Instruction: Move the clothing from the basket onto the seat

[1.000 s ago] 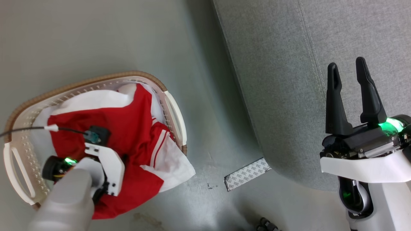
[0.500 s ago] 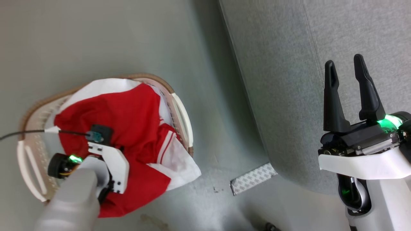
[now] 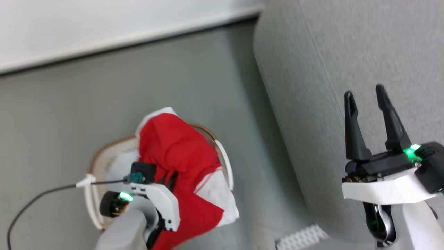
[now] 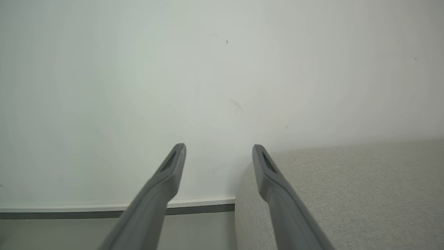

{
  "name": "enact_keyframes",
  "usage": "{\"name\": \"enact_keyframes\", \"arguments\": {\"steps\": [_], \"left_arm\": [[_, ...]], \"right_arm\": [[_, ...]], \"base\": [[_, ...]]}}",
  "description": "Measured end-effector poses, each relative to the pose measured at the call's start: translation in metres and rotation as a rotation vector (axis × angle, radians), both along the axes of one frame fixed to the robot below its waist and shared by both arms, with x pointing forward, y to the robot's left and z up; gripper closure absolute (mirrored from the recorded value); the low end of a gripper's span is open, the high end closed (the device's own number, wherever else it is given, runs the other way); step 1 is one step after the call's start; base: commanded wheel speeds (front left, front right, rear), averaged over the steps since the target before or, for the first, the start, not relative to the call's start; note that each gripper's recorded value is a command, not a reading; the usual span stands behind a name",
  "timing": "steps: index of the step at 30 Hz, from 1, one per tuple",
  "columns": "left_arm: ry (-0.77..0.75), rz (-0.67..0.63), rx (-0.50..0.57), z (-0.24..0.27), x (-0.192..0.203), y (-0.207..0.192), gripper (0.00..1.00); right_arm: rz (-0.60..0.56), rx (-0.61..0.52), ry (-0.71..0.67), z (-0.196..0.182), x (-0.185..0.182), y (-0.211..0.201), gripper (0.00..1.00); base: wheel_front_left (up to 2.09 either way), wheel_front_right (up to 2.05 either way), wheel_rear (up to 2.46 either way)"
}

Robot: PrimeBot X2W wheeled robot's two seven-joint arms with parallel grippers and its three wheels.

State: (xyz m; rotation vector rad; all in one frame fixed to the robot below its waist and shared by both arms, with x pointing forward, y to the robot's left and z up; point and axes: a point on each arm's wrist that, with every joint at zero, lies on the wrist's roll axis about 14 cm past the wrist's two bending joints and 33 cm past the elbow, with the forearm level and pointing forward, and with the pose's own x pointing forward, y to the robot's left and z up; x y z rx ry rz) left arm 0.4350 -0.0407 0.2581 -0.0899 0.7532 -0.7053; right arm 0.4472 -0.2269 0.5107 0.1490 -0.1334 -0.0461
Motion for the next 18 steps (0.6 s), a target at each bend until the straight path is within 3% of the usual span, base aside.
{"name": "enact_keyframes", "arguments": {"steps": [10,18], "left_arm": [[-0.208,0.104,-0.121,0.103,0.0,0.014,1.0],[-0.473,0.165,-0.252,0.209,0.008,0.029,1.0]], "right_arm": [[0.055,0.029,-0.084,0.036,-0.032,0.022,0.0],[0.126,0.059,-0.144,0.057,-0.054,0.045,0.0]], "base": [[0.0,0.0,0.0],[0.0,0.0,0.0]]}}
